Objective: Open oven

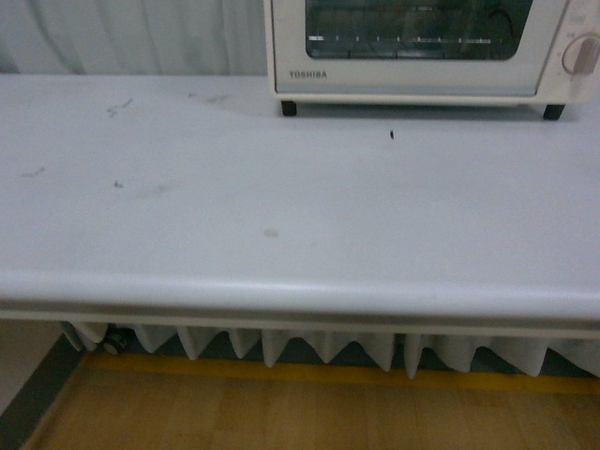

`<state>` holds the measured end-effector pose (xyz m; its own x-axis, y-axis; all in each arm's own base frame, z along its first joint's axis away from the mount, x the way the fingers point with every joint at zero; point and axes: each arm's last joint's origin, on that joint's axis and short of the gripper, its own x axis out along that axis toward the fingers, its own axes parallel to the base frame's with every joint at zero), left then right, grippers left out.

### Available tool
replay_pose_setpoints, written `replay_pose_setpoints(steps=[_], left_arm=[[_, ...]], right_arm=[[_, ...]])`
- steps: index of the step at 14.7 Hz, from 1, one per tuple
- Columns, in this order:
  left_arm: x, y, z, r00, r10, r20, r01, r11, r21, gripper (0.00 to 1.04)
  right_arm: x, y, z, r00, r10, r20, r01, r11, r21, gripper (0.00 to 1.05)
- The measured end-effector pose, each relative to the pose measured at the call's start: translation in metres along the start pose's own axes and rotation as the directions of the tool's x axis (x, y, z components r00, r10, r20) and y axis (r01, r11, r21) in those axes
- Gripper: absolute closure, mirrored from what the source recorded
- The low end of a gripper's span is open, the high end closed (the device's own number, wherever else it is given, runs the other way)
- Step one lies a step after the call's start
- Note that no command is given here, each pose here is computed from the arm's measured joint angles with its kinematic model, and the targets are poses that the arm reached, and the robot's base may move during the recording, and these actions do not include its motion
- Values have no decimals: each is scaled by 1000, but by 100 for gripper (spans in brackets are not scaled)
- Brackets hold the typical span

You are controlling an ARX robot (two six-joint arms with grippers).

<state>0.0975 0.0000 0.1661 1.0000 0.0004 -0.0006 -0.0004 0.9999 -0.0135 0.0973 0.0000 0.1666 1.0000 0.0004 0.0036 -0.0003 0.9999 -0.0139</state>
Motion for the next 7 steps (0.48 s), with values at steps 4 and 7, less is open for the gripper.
replay_pose_setpoints(steps=[4,7], left_arm=[[0,0,0,1000,0,0,0,1000,-1,7],[0,0,0,1000,0,0,0,1000,1,7]], right_arm=[[0,0,0,1000,0,1,0,1000,0,6],[0,0,0,1000,0,0,0,1000,-1,6]])
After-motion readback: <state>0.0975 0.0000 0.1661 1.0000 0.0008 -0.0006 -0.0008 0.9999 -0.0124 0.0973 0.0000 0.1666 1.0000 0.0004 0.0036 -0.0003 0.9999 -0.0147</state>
